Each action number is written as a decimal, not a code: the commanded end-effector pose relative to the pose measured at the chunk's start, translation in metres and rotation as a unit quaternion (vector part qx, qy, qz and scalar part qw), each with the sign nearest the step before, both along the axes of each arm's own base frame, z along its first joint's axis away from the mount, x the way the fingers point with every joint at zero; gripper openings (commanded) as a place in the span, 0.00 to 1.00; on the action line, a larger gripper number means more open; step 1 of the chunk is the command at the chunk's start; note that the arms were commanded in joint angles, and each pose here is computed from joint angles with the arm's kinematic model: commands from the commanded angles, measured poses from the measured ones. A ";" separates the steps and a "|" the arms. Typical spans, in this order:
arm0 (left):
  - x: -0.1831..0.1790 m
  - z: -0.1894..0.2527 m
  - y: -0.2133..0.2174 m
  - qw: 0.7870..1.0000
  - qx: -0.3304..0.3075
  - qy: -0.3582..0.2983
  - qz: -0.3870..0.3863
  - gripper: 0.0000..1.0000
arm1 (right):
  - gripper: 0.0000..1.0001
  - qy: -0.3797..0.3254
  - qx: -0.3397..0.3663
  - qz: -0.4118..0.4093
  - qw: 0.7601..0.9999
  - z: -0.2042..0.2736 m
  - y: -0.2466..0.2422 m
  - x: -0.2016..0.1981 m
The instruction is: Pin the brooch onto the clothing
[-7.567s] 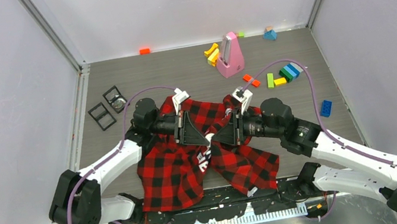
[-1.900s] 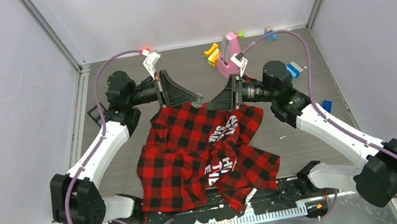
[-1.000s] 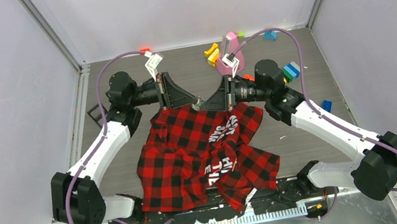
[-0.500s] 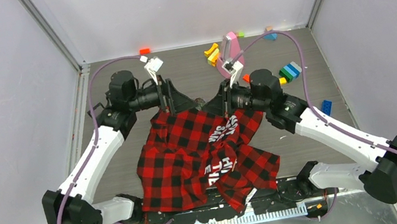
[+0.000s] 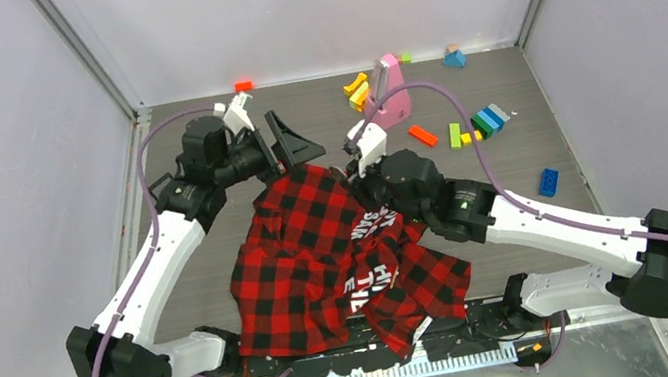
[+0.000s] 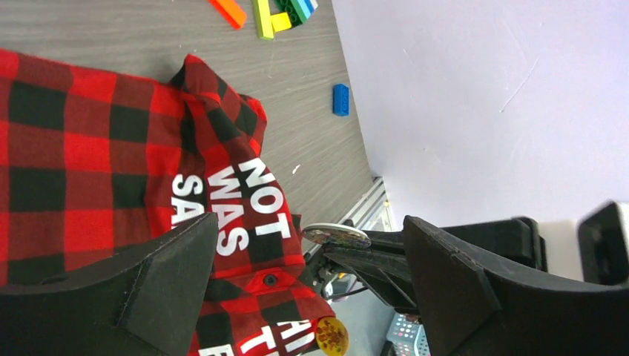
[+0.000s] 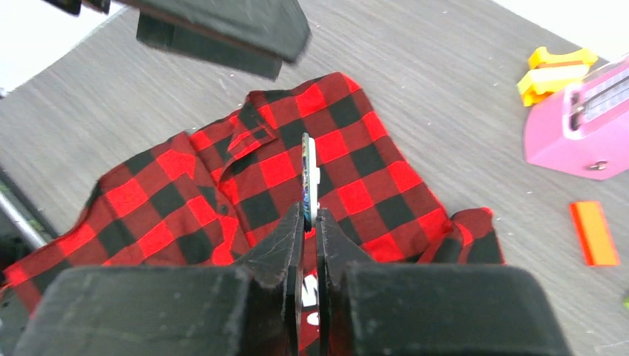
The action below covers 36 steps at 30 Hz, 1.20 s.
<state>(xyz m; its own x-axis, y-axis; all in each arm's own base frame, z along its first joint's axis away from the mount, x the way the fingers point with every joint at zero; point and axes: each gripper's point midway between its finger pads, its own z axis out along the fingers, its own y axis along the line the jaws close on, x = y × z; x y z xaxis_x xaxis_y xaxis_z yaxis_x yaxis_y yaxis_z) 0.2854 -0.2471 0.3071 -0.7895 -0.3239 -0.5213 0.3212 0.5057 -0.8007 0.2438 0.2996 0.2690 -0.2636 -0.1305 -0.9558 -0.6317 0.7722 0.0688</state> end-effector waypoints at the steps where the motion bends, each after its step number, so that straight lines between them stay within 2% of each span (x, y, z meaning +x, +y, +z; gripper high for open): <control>1: -0.004 -0.009 -0.010 0.999 -0.007 0.035 0.002 0.98 | 0.01 -0.083 -0.045 -0.052 0.994 0.032 -0.004 0.019; 5: -0.005 -0.016 -0.018 0.999 -0.008 0.045 -0.007 0.90 | 0.01 -0.110 -0.081 -0.053 0.989 0.037 0.003 0.020; 11: -0.007 -0.022 -0.024 0.998 -0.012 0.056 -0.016 0.69 | 0.01 -0.123 -0.115 -0.061 0.984 0.034 0.009 0.024; 22: -0.011 -0.033 -0.030 0.996 -0.027 0.079 -0.022 0.36 | 0.01 -0.146 -0.151 -0.058 0.976 0.030 0.020 0.024; 31: -0.009 -0.039 -0.037 0.994 -0.042 0.092 -0.033 0.17 | 0.01 -0.162 -0.178 -0.043 0.970 0.022 0.035 0.018; 35: -0.008 -0.038 -0.039 0.994 -0.050 0.092 -0.039 0.00 | 0.01 -0.168 -0.186 -0.032 0.968 0.018 0.042 0.013; 36: -0.008 -0.039 -0.039 0.994 -0.051 0.091 -0.037 0.00 | 0.03 -0.168 -0.187 -0.031 0.967 0.018 0.043 0.013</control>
